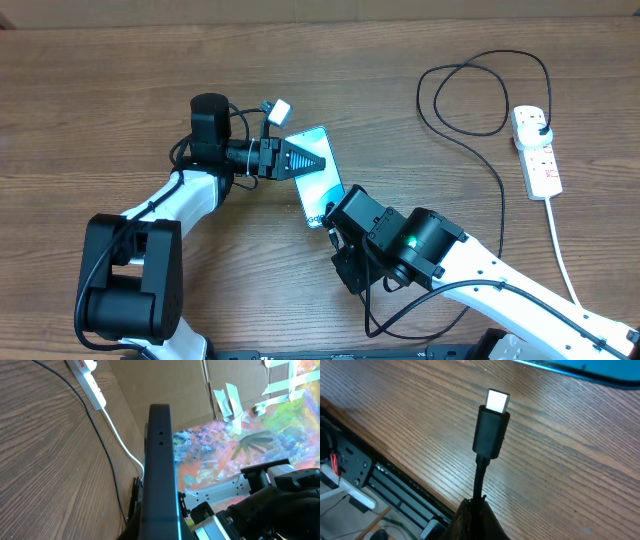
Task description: Plug charger to phone and switch on socket
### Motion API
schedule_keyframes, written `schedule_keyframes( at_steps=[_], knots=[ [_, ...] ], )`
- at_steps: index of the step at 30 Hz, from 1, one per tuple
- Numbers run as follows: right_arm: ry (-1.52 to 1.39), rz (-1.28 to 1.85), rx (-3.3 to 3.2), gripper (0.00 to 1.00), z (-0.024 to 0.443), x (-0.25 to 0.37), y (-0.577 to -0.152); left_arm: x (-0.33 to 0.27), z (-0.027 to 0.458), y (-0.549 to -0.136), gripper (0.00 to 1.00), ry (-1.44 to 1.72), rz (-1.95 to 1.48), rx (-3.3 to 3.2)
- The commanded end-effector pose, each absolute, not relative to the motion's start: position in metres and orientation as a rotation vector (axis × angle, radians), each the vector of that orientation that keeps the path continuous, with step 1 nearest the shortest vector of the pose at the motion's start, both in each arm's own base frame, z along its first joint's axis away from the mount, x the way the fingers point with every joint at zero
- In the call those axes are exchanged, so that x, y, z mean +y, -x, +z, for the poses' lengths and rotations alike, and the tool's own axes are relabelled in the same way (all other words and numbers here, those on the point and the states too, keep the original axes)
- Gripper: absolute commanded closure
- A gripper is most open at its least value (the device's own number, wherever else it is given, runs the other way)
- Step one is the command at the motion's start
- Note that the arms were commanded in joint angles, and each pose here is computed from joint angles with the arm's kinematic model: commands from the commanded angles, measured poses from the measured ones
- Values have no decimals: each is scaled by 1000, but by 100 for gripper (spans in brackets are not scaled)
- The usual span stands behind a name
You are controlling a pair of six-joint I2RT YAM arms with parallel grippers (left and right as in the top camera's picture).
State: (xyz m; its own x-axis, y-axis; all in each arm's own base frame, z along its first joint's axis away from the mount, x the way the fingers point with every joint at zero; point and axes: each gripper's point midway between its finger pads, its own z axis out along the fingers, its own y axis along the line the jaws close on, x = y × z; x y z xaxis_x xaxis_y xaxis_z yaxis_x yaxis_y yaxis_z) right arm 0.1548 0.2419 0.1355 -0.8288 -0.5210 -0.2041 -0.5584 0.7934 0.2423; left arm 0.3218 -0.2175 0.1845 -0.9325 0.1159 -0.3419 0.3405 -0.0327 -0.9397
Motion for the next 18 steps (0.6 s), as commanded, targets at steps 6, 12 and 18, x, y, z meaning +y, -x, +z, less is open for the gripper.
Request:
schedule_keyframes(
  at_steps=[6, 12, 18],
  knots=[
    [855, 443, 2805, 96, 139, 245, -163, -215, 185, -319, 96, -534, -2100, 2036],
    [849, 426, 2797, 96, 139, 244, -166, -215, 185, -319, 96, -534, -2101, 2036],
    [819, 419, 2807, 96, 138, 240, -171, -215, 185, -319, 96, -534, -2101, 2036]
  ],
)
